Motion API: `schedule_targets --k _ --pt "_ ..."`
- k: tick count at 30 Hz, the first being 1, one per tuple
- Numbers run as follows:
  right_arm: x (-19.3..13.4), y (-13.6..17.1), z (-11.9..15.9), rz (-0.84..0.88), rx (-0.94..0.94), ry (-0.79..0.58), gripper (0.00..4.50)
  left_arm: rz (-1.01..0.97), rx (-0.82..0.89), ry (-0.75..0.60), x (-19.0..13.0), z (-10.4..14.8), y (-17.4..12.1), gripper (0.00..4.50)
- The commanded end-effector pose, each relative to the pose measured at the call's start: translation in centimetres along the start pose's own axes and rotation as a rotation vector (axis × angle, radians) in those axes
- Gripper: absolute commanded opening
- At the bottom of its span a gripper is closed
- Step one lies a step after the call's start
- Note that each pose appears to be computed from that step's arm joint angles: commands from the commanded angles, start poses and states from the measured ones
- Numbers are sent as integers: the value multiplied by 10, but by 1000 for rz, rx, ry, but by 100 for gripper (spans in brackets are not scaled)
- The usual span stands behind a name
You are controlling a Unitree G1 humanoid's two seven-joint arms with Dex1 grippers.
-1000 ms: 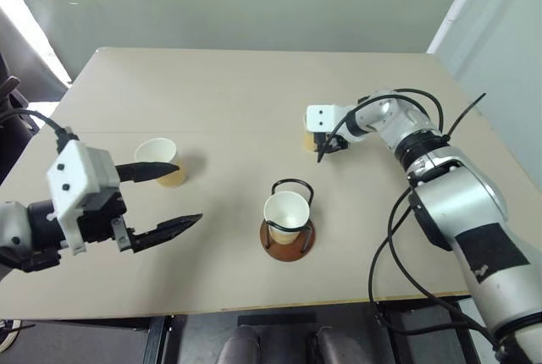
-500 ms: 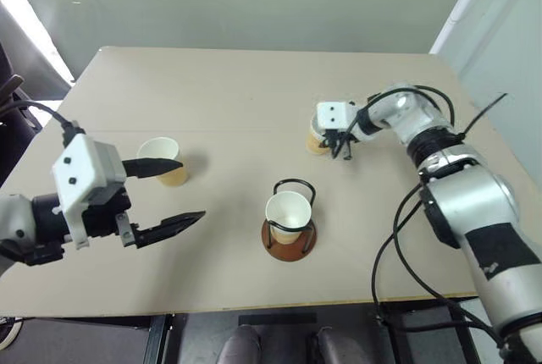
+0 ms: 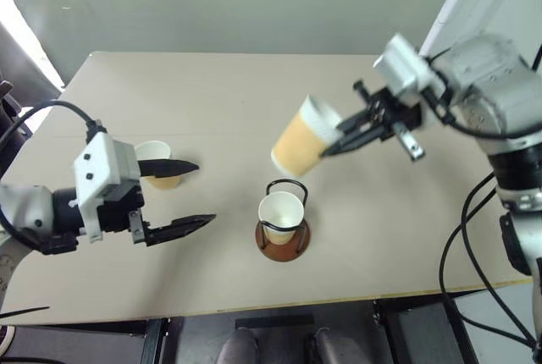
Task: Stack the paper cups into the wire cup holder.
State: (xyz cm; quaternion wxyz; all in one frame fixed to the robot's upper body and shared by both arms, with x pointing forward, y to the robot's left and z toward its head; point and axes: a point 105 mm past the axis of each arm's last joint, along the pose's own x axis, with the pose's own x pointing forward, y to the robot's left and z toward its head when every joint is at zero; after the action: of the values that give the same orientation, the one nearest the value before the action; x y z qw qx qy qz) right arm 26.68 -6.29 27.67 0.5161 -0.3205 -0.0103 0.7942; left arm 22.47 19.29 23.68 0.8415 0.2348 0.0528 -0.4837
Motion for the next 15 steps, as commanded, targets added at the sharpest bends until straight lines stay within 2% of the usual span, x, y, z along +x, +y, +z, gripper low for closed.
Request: schedule_targets --k 1,15 --pt "6 -1 1 -33 -56 66 7 2 41 1 -1 4 3 450" --pt "25 2 -16 -31 -78 122 7 14 32 4 1 2 1 450"
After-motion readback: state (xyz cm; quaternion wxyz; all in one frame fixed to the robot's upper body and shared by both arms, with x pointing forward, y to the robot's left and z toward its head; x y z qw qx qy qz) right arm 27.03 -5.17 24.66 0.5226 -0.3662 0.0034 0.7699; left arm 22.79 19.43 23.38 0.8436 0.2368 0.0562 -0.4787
